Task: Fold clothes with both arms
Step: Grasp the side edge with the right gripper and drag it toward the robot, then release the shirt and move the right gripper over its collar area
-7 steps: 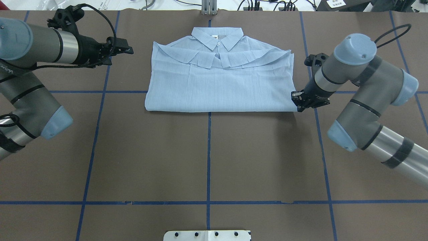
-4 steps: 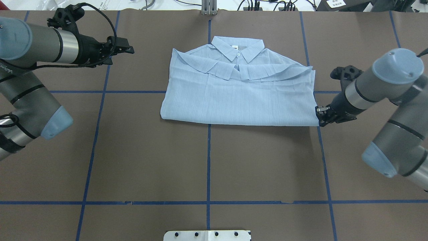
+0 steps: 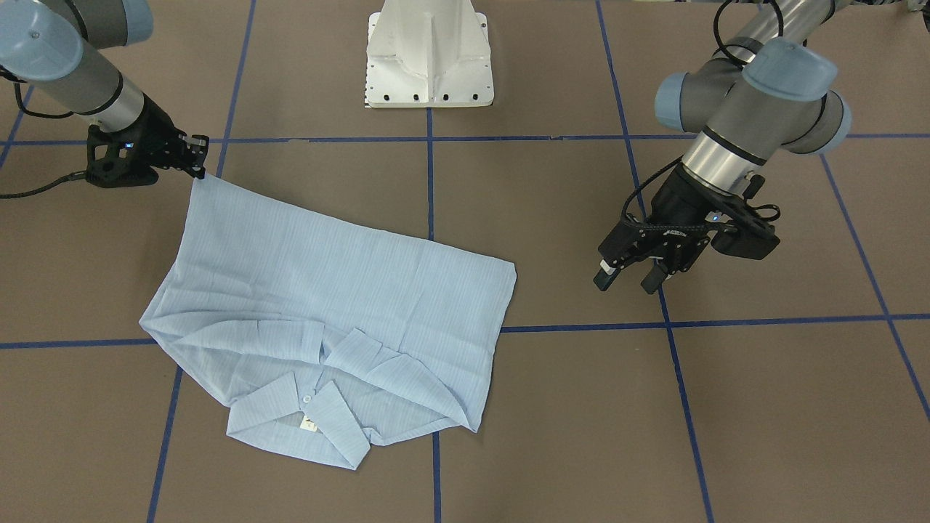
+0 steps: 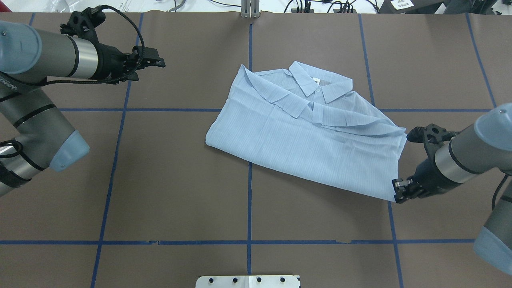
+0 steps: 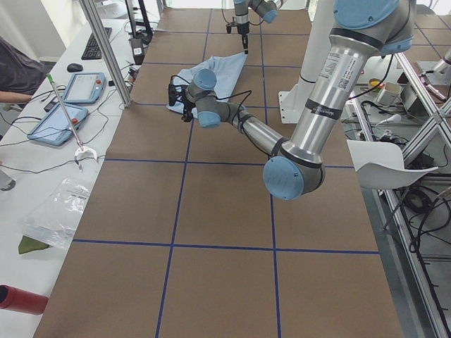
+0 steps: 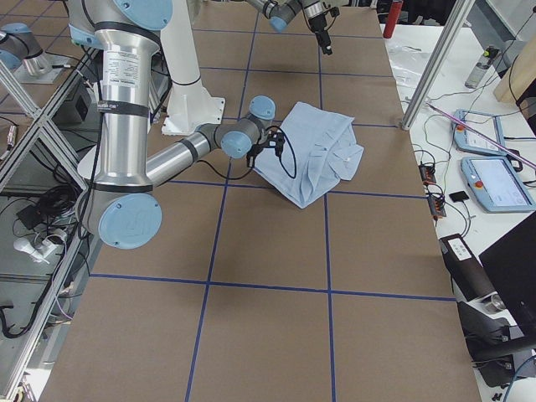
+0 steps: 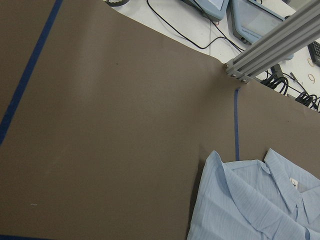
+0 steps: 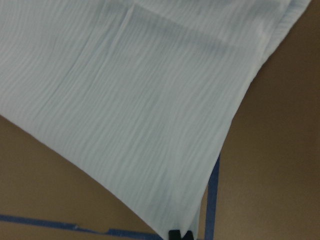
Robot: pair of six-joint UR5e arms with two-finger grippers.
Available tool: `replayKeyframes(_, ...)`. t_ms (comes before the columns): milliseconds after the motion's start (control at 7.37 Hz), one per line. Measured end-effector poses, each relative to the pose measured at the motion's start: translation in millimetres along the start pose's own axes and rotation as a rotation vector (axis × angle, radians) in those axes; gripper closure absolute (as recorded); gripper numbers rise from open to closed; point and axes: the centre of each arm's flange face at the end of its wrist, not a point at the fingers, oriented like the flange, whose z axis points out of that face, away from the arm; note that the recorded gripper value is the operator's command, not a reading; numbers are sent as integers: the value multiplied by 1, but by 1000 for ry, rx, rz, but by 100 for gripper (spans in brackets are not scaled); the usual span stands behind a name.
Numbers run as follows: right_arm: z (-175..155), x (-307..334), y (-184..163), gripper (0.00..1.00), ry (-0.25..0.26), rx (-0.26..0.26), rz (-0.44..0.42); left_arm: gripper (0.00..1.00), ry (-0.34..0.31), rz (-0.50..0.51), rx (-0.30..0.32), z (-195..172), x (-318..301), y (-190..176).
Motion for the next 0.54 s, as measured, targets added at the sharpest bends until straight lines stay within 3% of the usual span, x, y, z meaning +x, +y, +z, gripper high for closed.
replayKeyframes(543,53,-50,118,99,9,-260,-168,0,0,-4,-3,-1,-1,3)
